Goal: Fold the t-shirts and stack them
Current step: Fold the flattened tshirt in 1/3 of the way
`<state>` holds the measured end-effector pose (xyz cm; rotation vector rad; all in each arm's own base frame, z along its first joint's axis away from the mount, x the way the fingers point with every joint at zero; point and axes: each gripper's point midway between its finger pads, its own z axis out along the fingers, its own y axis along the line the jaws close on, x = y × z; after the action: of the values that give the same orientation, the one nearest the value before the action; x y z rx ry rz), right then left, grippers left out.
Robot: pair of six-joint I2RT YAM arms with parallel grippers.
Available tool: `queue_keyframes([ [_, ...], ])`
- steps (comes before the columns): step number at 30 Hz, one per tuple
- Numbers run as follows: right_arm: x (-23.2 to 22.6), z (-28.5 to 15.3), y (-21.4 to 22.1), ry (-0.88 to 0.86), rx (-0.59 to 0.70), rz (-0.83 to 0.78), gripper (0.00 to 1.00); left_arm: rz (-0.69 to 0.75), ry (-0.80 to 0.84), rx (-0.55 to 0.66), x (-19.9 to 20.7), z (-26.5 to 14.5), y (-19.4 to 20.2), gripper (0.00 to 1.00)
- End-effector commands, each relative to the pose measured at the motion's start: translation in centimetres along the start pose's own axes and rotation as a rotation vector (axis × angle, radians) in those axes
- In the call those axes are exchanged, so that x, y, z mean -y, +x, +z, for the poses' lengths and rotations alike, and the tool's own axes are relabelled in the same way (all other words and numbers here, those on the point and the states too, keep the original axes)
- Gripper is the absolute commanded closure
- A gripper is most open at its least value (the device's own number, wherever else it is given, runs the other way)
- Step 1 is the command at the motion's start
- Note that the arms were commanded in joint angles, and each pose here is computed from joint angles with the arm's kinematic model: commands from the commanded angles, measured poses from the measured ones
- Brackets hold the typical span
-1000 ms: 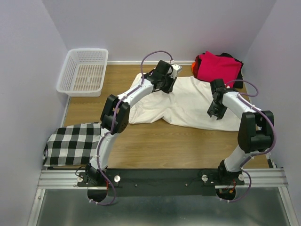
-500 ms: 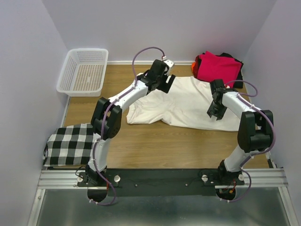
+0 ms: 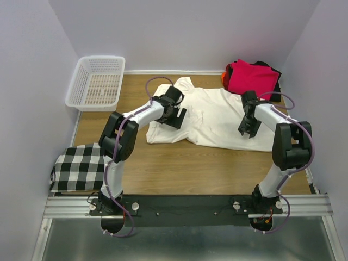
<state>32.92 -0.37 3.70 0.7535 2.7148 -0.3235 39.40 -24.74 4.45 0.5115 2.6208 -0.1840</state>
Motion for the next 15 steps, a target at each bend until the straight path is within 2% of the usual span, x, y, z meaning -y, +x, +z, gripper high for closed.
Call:
queue_keyframes([
  [1,-0.9,0.3,-1.1,-0.012,0.018,-0.014,0.53,-0.085,0.015,-0.024,-0.8,-1.5,0.7,0.05],
  [8,-1.3,1.7,-0.2,-0.008,-0.028,-0.036,0.53,-0.144,-0.065,-0.151,-3.6,-1.1,5.0,0.05],
  [15,-1.1,3.2,3.0,-0.012,-0.131,-0.058,0.53,-0.217,-0.138,-0.242,-6.9,-3.3,9.0,0.05],
])
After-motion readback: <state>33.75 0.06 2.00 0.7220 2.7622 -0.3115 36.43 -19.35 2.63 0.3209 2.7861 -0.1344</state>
